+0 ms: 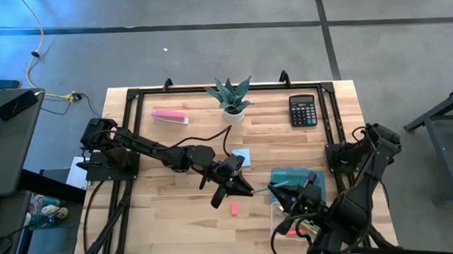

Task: Pack school essentials
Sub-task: Put the blue pencil into the blue supply box, then put the pink eraser into the blue supply box

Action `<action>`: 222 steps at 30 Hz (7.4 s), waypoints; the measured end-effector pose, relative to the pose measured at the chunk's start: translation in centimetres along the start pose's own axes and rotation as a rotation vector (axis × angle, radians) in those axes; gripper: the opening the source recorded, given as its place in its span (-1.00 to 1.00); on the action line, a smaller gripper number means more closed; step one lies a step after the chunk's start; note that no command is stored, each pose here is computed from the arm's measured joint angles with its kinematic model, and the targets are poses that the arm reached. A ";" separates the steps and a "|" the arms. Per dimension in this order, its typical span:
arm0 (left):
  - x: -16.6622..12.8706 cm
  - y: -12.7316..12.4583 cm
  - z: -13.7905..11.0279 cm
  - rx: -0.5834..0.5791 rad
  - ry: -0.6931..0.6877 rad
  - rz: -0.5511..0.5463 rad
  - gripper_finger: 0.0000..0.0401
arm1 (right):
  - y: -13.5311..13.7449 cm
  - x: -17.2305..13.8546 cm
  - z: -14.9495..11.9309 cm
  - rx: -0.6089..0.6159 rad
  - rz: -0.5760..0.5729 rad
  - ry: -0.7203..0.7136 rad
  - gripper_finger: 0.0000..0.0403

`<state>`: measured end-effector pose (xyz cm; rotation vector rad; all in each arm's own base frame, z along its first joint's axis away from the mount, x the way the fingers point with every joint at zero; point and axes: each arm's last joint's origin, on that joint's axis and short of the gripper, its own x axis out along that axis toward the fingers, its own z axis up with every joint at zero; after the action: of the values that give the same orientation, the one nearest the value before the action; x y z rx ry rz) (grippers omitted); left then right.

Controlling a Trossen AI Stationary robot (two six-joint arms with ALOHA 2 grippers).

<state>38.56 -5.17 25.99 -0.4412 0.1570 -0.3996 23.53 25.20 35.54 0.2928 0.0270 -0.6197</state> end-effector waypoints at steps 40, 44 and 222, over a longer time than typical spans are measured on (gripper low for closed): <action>-1.7 2.9 -1.8 0.055 0.297 0.228 -0.20 | -1.4 0.1 -1.9 0.061 -0.044 0.634 -0.95; -1.9 3.1 -1.5 0.065 0.293 0.237 -0.20 | -1.5 -0.1 -2.0 0.051 -0.050 0.697 -0.95; -16.7 -3.8 4.4 0.020 0.468 0.593 -0.20 | -0.6 6.9 -6.3 0.211 -0.297 0.917 -0.32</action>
<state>23.07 0.16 32.69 -0.2566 0.7185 0.0879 29.24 22.56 28.52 0.7685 0.9033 -0.7388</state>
